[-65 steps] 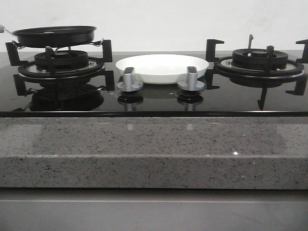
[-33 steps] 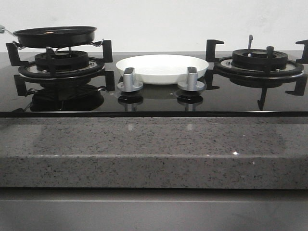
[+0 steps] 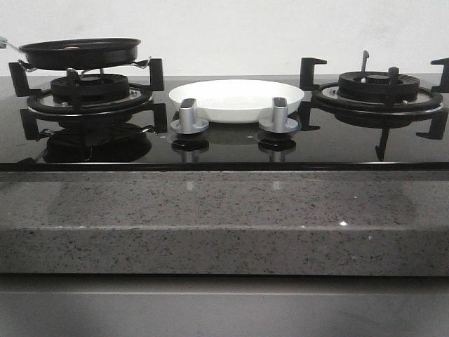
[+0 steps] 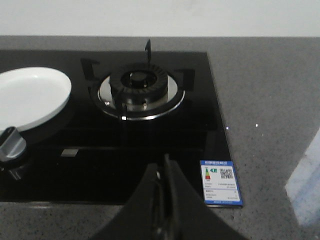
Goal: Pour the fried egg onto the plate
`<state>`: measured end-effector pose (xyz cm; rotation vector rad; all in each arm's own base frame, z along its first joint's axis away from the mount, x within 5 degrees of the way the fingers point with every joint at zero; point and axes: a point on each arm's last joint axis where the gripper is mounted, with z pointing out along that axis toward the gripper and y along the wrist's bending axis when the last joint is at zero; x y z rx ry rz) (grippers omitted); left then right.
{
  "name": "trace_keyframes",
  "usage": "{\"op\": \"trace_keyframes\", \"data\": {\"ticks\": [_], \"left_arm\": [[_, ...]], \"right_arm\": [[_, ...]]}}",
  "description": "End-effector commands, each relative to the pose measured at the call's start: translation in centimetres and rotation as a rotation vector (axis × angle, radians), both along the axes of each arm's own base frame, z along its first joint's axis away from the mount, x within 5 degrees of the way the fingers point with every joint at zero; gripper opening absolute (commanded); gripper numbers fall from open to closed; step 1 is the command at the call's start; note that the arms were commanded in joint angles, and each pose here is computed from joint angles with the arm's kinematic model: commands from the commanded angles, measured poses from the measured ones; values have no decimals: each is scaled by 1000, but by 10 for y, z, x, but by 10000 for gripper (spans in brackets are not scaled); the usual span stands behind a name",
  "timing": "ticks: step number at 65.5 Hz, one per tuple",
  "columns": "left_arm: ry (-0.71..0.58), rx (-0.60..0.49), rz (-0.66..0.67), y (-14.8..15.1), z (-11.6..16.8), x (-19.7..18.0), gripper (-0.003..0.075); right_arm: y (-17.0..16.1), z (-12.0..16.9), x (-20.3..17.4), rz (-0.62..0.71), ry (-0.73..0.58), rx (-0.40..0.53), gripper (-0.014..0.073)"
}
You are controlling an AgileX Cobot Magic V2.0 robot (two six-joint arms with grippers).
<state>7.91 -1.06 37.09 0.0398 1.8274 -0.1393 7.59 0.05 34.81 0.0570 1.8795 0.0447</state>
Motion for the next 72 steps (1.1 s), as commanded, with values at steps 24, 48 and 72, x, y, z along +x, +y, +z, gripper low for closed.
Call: {"op": "trace_keyframes", "data": {"ticks": [24, 48, 72], "left_arm": [[-15, -28, 5, 0, -1, 12, -20], [-31, -25, 10, 0, 0, 13, 151], [-78, -28, 19, 1, 5, 14, 449]], "right_arm": [[-2, 5, 8, -11, -27, -19, -67], [-2, 5, 8, -11, -27, -19, -66], [-2, 4, 7, -11, -23, -19, -33]]}}
